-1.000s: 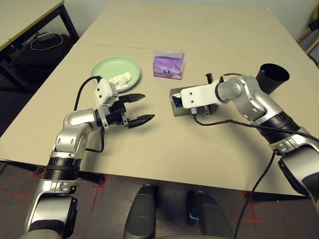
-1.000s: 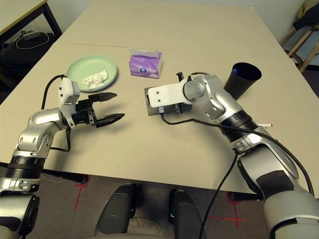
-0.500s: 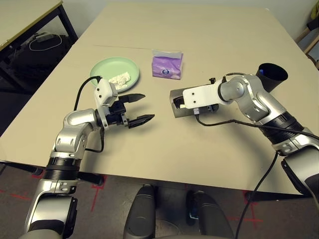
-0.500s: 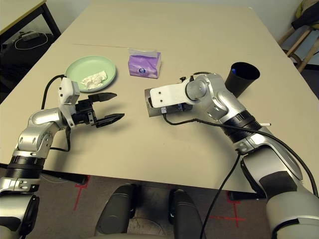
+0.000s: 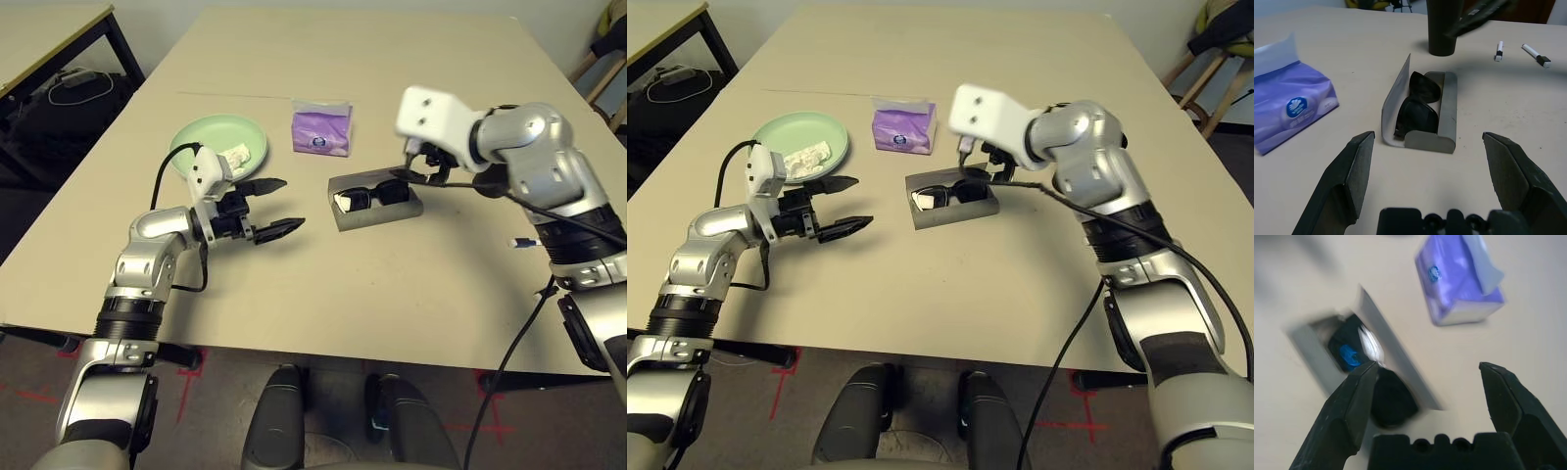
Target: Organize and tidy the items on the table.
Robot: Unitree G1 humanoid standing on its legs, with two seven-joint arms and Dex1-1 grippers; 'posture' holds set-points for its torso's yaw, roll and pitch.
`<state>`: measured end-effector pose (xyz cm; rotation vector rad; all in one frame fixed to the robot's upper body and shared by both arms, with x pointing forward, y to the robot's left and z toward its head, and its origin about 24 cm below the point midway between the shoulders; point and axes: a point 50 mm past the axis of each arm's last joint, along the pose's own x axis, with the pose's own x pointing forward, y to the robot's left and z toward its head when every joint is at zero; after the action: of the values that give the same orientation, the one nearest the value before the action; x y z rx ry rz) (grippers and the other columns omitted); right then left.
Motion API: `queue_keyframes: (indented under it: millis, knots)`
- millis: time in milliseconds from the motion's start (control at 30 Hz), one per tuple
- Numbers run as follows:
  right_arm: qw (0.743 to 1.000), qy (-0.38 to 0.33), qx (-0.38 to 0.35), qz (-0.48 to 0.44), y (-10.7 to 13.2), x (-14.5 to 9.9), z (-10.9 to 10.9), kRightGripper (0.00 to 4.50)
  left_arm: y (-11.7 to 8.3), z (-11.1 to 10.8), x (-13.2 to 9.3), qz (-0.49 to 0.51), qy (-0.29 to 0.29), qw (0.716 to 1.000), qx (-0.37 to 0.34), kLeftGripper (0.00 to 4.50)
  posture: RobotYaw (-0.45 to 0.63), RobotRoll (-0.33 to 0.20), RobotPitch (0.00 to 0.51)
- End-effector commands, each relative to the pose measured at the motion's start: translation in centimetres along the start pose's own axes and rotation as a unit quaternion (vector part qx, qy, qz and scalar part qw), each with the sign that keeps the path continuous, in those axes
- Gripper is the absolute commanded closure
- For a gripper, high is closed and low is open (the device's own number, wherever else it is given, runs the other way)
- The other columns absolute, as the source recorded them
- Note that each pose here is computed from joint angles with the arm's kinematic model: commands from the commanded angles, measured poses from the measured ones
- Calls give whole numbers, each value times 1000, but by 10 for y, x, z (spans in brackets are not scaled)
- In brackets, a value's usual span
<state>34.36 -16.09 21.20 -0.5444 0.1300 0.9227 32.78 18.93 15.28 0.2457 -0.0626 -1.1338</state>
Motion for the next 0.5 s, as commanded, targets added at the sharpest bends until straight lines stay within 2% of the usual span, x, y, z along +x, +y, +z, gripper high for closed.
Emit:
queue_keyframes:
  millis: [33,167,267,500]
  knots:
    - [984,-86,155,-19,8,-7,-22,32,4,-3,8,-11,4,1000,2,0,114,0,118]
    - [968,-141,200,-61,16,-10,-39,32,6,-6,15,-5,5,1000,14,0,124,0,124]
    - [964,-181,178,-79,23,-14,-50,32,4,-8,16,-16,8,1000,16,0,126,0,114]
    - [969,-179,150,-77,37,-29,-87,32,3,-13,15,-10,8,1000,9,0,130,0,105]
